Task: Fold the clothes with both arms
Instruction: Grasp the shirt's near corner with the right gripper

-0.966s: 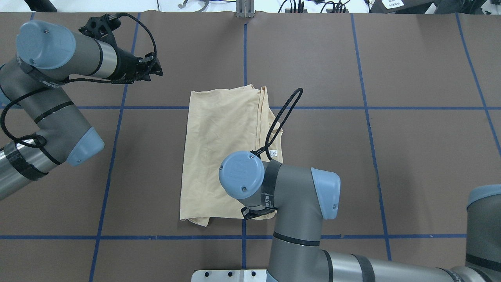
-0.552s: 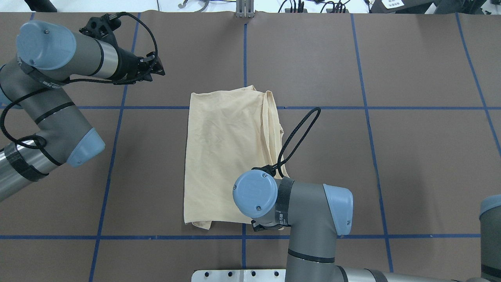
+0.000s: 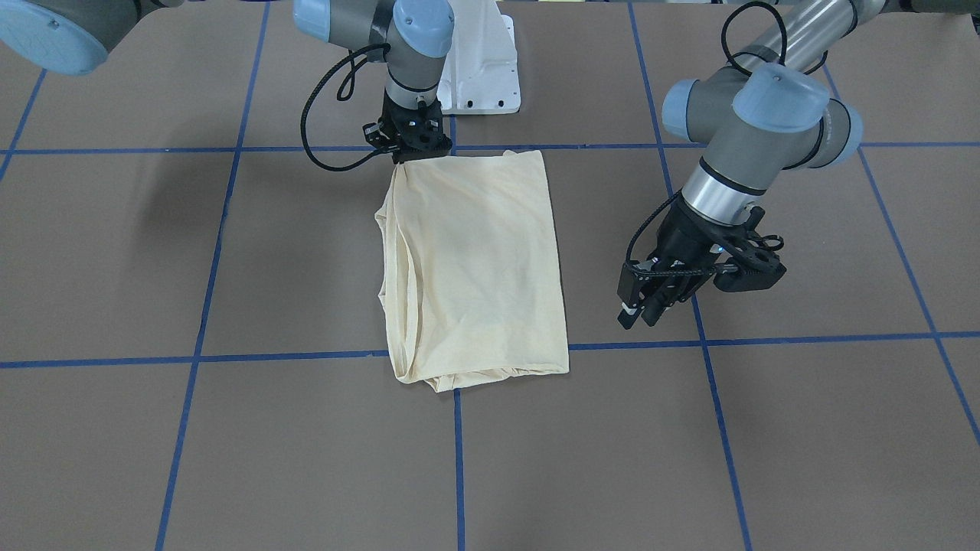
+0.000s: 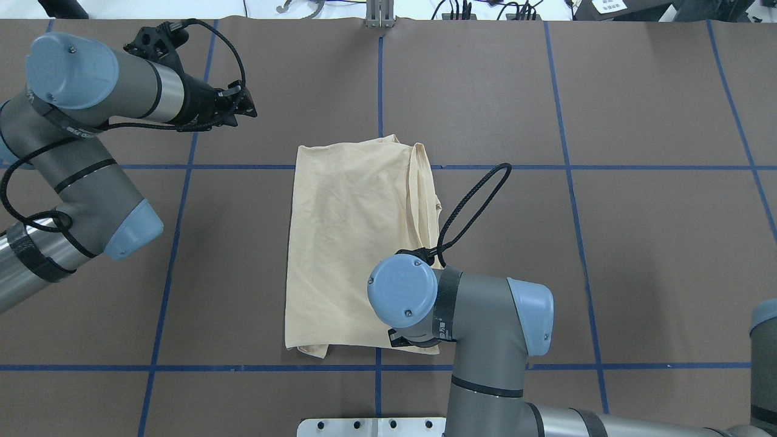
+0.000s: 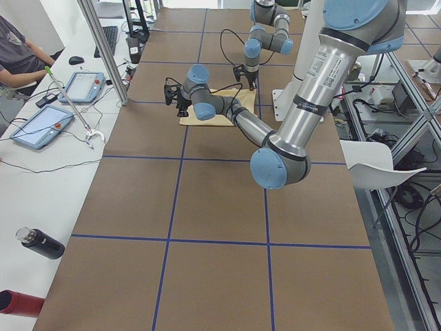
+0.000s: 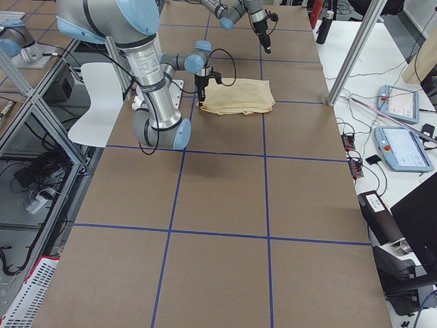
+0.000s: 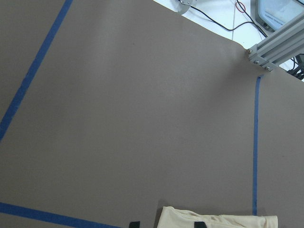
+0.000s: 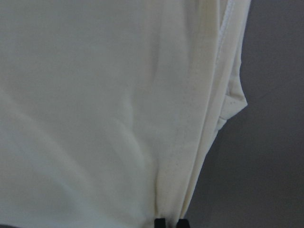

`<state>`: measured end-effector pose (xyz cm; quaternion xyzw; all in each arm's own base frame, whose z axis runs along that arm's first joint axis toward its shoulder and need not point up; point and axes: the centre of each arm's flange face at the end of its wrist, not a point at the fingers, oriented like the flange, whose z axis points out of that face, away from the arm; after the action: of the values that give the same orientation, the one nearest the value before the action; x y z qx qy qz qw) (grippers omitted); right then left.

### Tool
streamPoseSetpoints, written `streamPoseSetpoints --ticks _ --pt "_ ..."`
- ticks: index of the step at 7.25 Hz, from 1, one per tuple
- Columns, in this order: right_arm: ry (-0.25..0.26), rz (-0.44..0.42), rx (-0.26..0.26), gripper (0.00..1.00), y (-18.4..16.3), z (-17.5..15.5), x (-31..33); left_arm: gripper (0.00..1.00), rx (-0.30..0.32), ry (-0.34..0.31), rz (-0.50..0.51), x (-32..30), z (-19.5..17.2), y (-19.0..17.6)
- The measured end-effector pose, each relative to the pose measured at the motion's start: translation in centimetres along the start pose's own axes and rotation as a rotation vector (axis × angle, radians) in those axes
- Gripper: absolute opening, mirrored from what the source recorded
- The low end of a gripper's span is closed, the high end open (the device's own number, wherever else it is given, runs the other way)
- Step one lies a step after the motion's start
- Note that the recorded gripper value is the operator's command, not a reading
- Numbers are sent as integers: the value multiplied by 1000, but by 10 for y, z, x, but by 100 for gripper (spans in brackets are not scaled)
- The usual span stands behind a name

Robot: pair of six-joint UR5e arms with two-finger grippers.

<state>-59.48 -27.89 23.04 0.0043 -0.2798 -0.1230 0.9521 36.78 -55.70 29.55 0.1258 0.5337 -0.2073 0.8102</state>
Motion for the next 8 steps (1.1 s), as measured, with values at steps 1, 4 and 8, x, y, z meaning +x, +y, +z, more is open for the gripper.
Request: streamPoseSetpoints --ticks 1,4,8 --pt "-16 82 11 100 -4 -2 2 48 0 -1 0 0 0 0" --pt "-178 609 55 100 -6 4 10 48 0 1 1 1 0 0" --pt "-277 948 47 100 -1 20 25 48 -4 1 1 2 2 4"
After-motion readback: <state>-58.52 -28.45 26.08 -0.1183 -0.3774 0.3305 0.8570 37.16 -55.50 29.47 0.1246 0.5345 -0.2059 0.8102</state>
